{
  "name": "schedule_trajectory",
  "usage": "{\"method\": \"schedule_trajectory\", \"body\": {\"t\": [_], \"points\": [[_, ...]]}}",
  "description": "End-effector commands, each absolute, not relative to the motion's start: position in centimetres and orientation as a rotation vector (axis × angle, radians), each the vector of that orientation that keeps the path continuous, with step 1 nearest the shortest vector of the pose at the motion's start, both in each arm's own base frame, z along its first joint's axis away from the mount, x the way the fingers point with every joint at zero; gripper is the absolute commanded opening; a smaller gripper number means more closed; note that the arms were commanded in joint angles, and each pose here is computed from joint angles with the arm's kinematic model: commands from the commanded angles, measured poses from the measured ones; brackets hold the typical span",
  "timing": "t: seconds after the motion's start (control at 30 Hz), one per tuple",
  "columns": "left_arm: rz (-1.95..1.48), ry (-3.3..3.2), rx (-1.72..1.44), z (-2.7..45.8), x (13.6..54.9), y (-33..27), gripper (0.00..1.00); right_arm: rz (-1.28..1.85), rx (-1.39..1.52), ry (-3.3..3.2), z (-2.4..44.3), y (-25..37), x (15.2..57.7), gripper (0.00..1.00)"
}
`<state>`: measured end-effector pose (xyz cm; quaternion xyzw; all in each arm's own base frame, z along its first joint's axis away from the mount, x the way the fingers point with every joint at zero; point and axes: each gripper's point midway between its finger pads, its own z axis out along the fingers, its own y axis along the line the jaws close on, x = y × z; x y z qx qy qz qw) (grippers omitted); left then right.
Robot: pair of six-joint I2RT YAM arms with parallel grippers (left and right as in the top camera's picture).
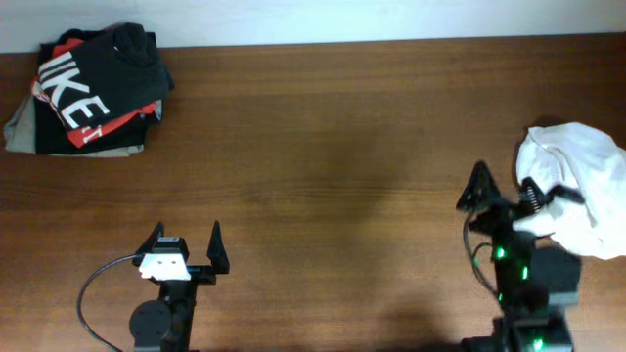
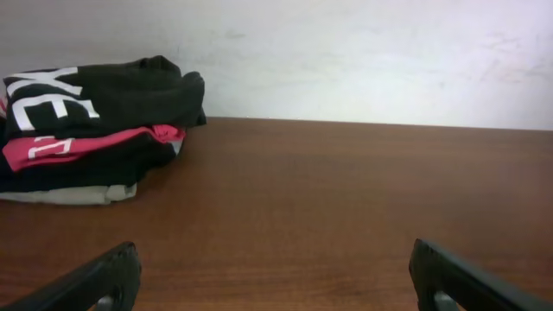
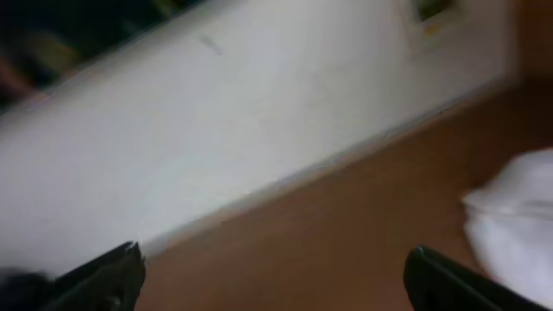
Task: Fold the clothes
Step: 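Reach the right gripper to the crumpled white T-shirt and grasp it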
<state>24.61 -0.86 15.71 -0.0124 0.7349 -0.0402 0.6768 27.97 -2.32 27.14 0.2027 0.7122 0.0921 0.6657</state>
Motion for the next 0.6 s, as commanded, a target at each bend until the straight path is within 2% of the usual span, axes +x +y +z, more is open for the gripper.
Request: {"method": "schedule_trajectory", "body": {"t": [0.0, 0.13, 0.27, 0.37, 0.4, 0.47, 0.53, 0.57], "points": [[-0.076, 1.654, -0.024, 15.6, 24.6, -0.7, 0.99, -0.134, 0.597, 1.824, 27.6, -7.5, 31.9, 0.99], [-0.076, 1.654, -0.024, 15.6, 24.6, -0.7, 0.99, -0.275, 0.888, 2.18, 20.6, -16.4, 35.1, 0.99], [-0.076, 1.654, -0.024, 15.6, 24.6, -0.7, 0.99, -0.105, 1.116, 2.335, 12.4, -20.9, 34.7, 0.99], [-0.076, 1.654, -0.024, 15.6, 24.6, -0.7, 0.99, -0.075, 1.255, 2.336, 10.0, -23.7, 32.7, 0.84], [-0.076, 1.654, -0.024, 15.6, 24.6, -0.7, 0.99, -0.058, 1.28, 2.323, 10.0, -24.3, 32.2, 0.84], [-0.076, 1.654, -0.024, 15.6, 24.6, -0.7, 0.99, -0.033, 1.27, 2.302, 10.2, -24.5, 32.6, 0.82], [-0.076, 1.654, -0.024, 15.6, 24.6, -0.7, 0.99, -0.012, 1.253, 2.286, 9.7, -24.8, 33.6, 0.68], [-0.076, 1.654, -0.024, 15.6, 24.6, -0.7, 0.99, 0.055, 1.235, 2.292, 8.8, -24.4, 34.5, 0.68]]}}
